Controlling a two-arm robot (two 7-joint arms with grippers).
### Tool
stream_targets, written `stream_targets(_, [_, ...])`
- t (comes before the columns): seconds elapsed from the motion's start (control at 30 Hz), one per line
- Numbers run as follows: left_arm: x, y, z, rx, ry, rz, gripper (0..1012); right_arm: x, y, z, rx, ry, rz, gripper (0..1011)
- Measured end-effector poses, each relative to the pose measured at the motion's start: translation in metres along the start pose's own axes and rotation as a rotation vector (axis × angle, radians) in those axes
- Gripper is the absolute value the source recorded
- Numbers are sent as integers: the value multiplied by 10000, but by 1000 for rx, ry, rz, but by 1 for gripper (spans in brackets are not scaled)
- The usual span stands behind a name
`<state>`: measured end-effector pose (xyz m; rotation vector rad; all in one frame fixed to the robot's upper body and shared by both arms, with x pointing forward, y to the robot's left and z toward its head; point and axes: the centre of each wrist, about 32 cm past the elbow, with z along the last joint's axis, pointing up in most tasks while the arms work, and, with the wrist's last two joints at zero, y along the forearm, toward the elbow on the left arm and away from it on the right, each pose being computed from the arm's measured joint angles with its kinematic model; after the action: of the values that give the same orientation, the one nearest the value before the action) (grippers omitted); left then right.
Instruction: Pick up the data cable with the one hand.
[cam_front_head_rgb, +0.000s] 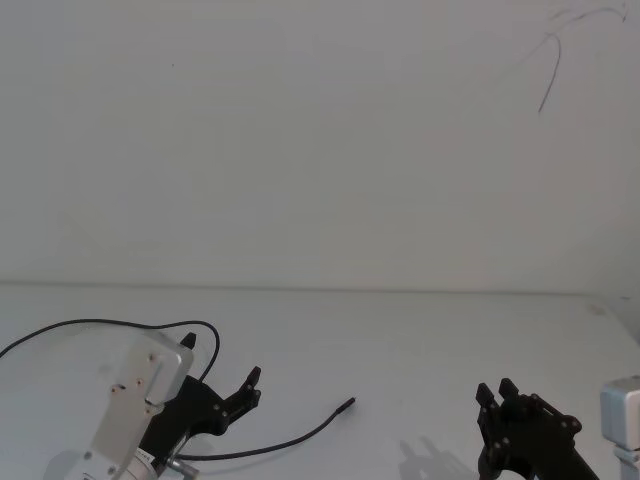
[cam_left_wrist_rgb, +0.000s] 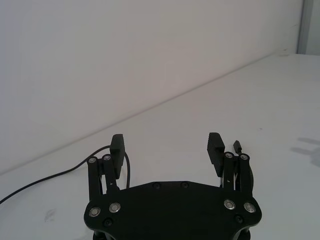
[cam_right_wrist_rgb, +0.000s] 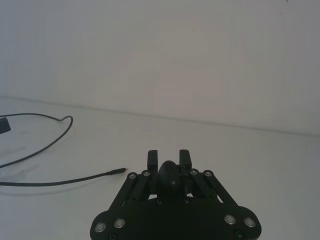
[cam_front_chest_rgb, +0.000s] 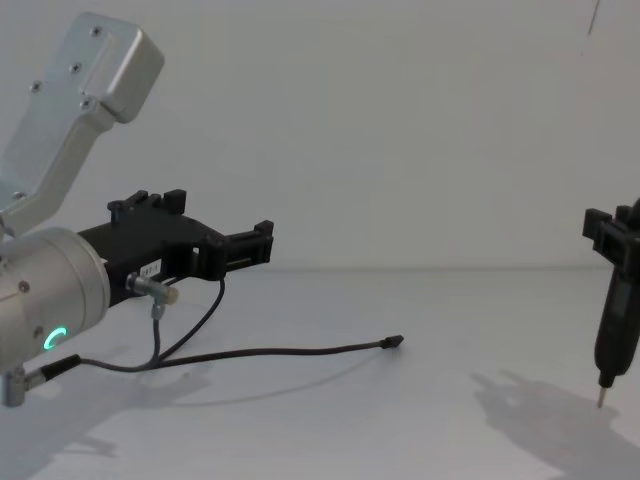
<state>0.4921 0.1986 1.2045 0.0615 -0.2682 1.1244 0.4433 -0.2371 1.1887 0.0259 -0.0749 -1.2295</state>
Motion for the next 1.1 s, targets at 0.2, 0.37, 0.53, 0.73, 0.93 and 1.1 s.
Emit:
stream_targets(0.2, [0, 0, 0, 0, 0, 0, 1001, 0, 0, 0, 0, 0, 0, 251])
stream_targets(0.37, [-1, 0, 0, 0, 0, 0, 1001, 0, 0, 0, 0, 0, 0, 251])
stream_targets(0.53, [15, -20, 4, -8, -2, -8, 1001, 0, 0, 0, 0, 0, 0, 251])
stream_targets(0.73, [65, -70, 17, -26, -7, -43, 1001, 0, 0, 0, 0, 0, 0, 251])
stream_targets(0.93, [153, -132, 38, -45, -8, -104, 1001, 0, 0, 0, 0, 0, 0, 251])
stream_targets(1.1, [253, -180, 51, -55, -3, -175, 1001, 0, 0, 0, 0, 0, 0, 251])
